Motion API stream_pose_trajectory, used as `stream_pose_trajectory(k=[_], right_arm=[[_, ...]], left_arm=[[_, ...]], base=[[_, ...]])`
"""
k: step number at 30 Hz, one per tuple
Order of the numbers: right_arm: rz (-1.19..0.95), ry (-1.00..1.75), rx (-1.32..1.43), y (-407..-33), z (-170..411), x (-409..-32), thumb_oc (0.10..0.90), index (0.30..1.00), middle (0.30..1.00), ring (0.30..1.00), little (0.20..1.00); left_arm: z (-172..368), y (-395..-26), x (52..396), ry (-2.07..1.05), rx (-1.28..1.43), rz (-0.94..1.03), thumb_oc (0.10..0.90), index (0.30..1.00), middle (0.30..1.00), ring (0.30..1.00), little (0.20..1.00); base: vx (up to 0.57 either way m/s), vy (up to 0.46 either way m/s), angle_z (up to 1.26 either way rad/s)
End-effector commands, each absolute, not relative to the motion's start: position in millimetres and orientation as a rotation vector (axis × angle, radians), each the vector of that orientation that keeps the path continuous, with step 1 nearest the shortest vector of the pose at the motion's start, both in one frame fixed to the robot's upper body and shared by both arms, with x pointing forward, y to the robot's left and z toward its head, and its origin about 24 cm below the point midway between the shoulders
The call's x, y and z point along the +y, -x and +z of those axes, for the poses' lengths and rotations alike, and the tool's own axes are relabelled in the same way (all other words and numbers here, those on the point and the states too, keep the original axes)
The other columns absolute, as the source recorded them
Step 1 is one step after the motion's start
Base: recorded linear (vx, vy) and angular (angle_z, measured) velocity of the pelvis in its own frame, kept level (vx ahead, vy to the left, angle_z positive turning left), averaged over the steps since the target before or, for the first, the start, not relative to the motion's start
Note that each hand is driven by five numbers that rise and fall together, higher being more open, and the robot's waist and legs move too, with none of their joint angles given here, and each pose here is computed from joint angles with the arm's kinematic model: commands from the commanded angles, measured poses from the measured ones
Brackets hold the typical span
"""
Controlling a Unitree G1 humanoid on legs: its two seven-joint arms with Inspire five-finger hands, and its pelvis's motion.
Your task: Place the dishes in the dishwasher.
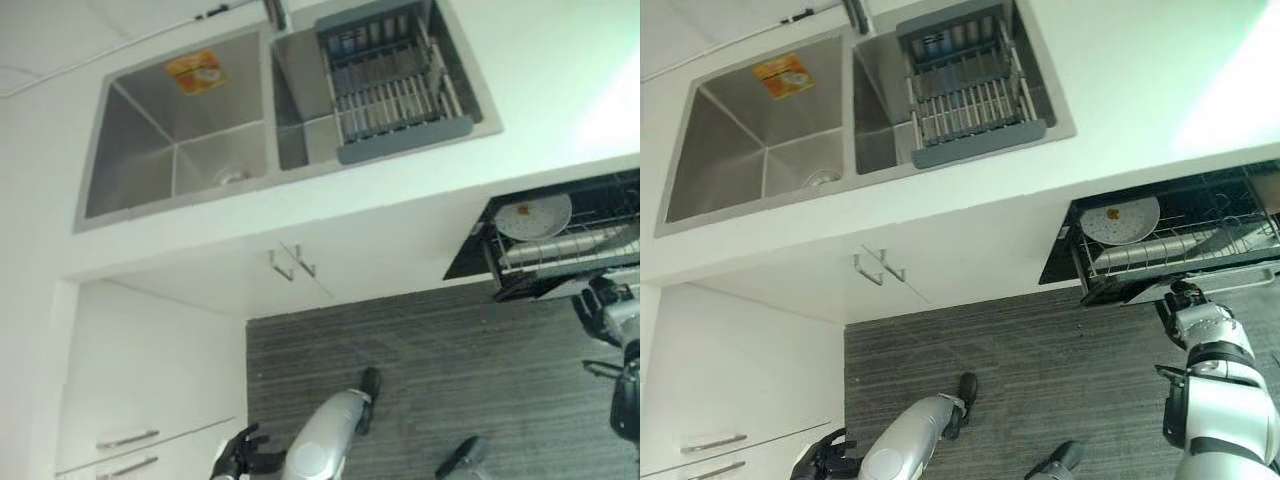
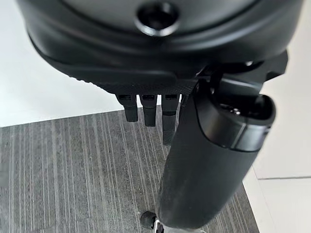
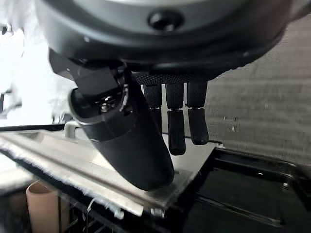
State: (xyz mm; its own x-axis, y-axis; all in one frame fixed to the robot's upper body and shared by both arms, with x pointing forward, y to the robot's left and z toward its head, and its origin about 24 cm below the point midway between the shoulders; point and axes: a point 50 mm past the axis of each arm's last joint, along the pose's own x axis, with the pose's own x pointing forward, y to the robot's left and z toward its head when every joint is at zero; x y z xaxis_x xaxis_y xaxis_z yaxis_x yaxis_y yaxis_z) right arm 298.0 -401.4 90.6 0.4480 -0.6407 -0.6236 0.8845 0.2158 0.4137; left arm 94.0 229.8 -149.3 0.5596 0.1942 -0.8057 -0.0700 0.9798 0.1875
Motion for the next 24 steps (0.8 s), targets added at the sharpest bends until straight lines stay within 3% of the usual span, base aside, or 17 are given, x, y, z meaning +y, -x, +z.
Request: stream_pose_trajectory(k=[1,8,17,24], right_arm=[[-0.958,-0.75,0.103,-317.7,160.5,-411.0,0.4,0.3,0.3,0.3,0.3],[-0.88,-0.724,-0.022,-332.2,198.9,-404.3,0.4,0.3,0.3,0.3,0.3],[-0.57,-0.637,-0.365,-364.4,274.8,-355.7,0.4,0.3,0.3,0.3,0.3],[-0.393,-0.563,-0.514,-369.6,276.3,-329.8,0.4,0.3,0.3,0.3,0.3]], left_arm=[[-145.7,-69.9,263.2,-0.216,1.011,0.208,0.8,0.9,0.9,0.9,0.9],[-146.3,-66.0,263.4,-0.22,1.013,0.203,0.8,0.9,0.9,0.9,0.9],[-142.5,-67.9,267.3,-0.213,0.983,0.18,0.8,0.9,0.9,0.9,0.9],[-137.1,-70.3,271.3,-0.204,0.921,0.181,0.8,0.9,0.9,0.9,0.9]], base=[[0.09,0.038,0.08],[0.12,0.083,0.23],[0.05,0.038,0.1],[0.03,-0.054,-0.11]])
